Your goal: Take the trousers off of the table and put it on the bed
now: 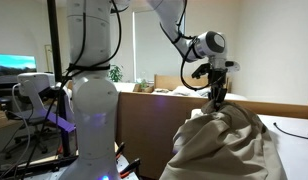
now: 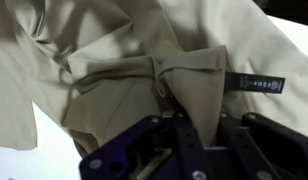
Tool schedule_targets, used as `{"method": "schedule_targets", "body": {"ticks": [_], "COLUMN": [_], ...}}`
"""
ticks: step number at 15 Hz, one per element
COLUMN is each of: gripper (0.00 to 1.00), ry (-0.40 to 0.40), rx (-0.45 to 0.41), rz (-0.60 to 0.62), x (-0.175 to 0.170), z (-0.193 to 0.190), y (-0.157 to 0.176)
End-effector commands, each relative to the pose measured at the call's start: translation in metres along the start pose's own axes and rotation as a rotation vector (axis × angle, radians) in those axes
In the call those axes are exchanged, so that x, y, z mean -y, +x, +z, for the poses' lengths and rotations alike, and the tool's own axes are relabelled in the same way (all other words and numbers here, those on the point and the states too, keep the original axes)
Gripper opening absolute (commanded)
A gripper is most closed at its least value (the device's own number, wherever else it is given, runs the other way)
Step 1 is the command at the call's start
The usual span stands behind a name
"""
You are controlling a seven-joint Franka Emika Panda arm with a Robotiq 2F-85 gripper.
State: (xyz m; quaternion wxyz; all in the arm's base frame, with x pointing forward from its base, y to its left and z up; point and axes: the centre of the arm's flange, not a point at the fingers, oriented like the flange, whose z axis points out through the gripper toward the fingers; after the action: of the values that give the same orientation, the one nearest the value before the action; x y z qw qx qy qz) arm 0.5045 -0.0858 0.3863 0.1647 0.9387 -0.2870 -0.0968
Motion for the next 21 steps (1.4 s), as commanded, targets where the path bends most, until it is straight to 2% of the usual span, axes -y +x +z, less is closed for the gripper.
{"method": "schedule_targets", "body": {"ticks": [1, 7, 12, 13, 16, 21], "gripper": [0.1, 0.1, 0.11, 0.11, 0.11, 0.11], "ry": [0.07, 0.124, 0.162, 0.129, 0.129, 0.086], "rx": [-0.08, -0.207, -0.292, -0.27, -0.269, -0.271], "rz": [-0.112, -0.288, -0.435, -0.369, -0.377, -0.429], "x": [0.023, 0.064, 0.076, 0.085, 0.087, 0.104], "z": [-0.022, -0.082, -0.133, -0.113, -0.12, -0.132], "y": [-0.001, -0.029, -0.061, -0.049, -0.052, -0.053]}}
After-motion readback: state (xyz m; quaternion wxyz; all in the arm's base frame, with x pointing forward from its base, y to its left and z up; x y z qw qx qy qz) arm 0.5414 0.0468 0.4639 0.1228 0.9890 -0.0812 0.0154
